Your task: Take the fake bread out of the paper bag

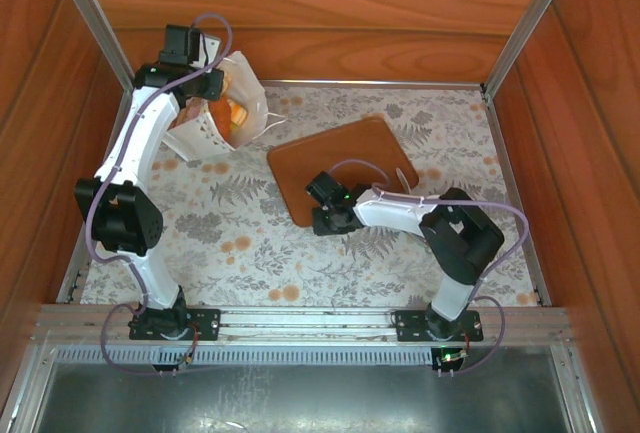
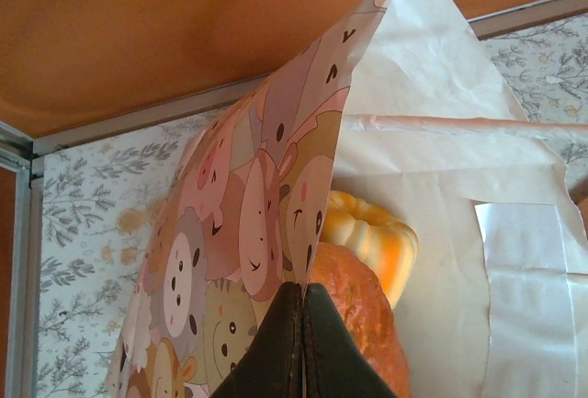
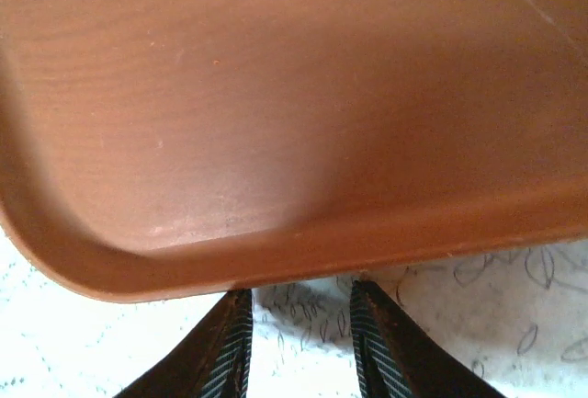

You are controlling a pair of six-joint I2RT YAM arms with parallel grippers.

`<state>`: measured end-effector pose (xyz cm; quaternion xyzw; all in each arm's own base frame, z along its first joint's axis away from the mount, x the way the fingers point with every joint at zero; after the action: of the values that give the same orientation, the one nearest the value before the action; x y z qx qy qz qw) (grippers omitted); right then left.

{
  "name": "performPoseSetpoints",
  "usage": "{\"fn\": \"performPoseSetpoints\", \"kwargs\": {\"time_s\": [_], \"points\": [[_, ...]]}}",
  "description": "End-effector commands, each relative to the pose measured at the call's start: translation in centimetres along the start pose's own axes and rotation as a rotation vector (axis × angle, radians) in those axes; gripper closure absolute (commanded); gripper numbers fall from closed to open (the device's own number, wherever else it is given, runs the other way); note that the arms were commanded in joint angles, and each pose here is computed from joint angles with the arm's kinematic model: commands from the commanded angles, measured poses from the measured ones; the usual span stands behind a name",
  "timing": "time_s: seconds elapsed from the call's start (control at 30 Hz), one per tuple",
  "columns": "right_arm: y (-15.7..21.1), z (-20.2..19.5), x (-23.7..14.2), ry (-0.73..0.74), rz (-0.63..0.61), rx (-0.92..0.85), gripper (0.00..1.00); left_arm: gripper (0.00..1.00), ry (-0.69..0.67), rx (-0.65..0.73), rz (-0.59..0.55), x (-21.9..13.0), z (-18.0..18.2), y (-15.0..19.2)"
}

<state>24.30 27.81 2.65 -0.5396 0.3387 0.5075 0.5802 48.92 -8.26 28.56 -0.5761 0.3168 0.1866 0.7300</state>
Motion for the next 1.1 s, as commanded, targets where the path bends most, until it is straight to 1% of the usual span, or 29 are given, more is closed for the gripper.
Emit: {"fn": "performPoseSetpoints", "kwargs": {"time_s": [0.0, 0.2, 0.33, 0.43, 0.57, 0.67, 0.73, 0.8, 0.93, 1.07], "points": [[-2.9, 0.2, 0.3, 0.012, -0.078, 0.035, 0.65, 1.00, 0.022, -0.009, -0.074, -1.7, -0.6, -1.6], [-5.8, 1.2, 1.0, -0.024, -0.096, 0.043, 0.64, 1.00, 0.066, -0.007, -0.080, -2.1, -1.6, -1.1], [-6.9, 1.5, 0.7, -0.050, -0.099, 0.044, 0.64, 1.00, 0.083, -0.002, -0.069, -2.3, -2.2, -0.1], [-7.2, 1.7, 0.0, -0.069, -0.102, 0.036, 0.64, 1.00, 0.087, -0.003, -0.068, -2.5, -2.6, 0.5], [-6.3, 2.4, -1.7, -0.131, -0.082, 0.001, 0.61, 1.00, 0.092, -0.016, -0.071, -2.8, -2.8, 1.1], [-5.3, 2.6, -3.9, -0.184, -0.069, -0.030, 0.55, 1.00, 0.095, -0.021, -0.077, -3.2, -2.9, 1.4], [-4.8, 1.9, -5.9, -0.184, -0.084, -0.038, 0.51, 1.00, 0.096, -0.026, -0.084, -3.4, -2.9, 1.5], [-4.2, 0.6, -7.6, -0.153, -0.107, -0.038, 0.46, 1.00, 0.099, -0.032, -0.091, -3.7, -3.0, 1.6], [-2.6, -4.0, -10.3, -0.017, -0.141, -0.011, 0.30, 1.00, 0.109, -0.039, -0.099, -4.0, -3.2, 1.9], [-0.5, -9.8, -11.7, 0.080, -0.151, 0.087, 0.13, 1.00, 0.115, -0.019, -0.099, -4.3, -3.6, 2.1]]}}
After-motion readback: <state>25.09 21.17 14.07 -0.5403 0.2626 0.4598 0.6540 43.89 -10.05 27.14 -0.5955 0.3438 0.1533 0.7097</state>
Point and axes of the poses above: each hand's point on the last joint's axis, 136 mm out from that joint toward the fingers, its own x axis out along the fingers, its own z axis along the line the jaws close on, y = z × x, the point moved 1 cm from there along -x, back along the fingers, and after that the axes turned 3 degrees about x, right-handed, at the moved point
